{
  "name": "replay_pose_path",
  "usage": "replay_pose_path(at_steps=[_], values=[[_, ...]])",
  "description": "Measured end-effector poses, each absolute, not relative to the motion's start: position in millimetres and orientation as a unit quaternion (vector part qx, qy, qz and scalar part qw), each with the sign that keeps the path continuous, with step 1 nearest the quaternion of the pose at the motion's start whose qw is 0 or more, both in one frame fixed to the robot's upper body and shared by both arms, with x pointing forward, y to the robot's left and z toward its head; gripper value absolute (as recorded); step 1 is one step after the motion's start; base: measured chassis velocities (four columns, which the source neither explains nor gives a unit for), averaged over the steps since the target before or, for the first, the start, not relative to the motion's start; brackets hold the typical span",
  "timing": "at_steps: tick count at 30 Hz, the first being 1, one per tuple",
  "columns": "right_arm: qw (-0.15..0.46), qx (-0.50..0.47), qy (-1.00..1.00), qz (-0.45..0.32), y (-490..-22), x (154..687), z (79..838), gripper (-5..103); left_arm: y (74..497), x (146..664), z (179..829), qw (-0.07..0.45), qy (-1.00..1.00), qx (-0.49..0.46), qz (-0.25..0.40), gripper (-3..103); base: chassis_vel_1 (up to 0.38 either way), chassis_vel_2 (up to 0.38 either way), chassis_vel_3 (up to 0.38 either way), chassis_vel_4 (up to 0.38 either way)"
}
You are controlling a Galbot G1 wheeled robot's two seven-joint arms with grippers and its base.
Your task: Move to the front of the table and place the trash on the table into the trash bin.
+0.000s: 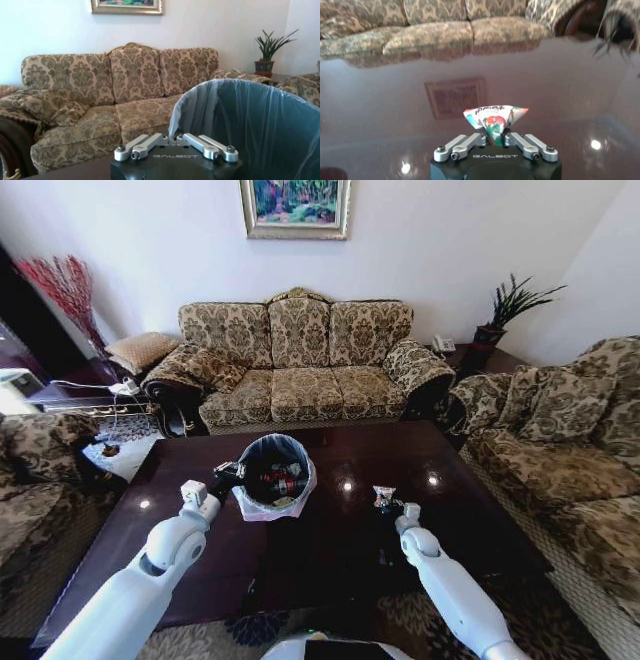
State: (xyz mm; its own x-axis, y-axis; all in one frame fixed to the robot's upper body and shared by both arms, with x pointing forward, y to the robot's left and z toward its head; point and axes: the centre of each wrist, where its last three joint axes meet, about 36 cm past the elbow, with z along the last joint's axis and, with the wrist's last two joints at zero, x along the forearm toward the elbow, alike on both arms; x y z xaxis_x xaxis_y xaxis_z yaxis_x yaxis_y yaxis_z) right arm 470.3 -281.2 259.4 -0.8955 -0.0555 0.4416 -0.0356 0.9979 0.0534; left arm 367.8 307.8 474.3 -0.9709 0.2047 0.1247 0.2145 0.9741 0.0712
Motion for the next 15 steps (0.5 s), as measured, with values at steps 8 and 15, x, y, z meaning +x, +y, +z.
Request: replay_pose_path(at_steps=[8, 15], values=[[0.108, 0.066, -0.992, -0.004, -256.0, 465.2, 365.0, 8, 306.6, 367.0, 474.8, 0.058, -0.991, -0.111, -0.042, 2, 0.000, 0.000, 0.000, 0.000], [-0.012, 0.241, -0.970, -0.020, -209.2, 426.8, 552.4, 8, 298.2, 366.1, 470.1, 0.064, -0.988, -0.133, -0.041, 2, 0.000, 0.000, 0.000, 0.000]])
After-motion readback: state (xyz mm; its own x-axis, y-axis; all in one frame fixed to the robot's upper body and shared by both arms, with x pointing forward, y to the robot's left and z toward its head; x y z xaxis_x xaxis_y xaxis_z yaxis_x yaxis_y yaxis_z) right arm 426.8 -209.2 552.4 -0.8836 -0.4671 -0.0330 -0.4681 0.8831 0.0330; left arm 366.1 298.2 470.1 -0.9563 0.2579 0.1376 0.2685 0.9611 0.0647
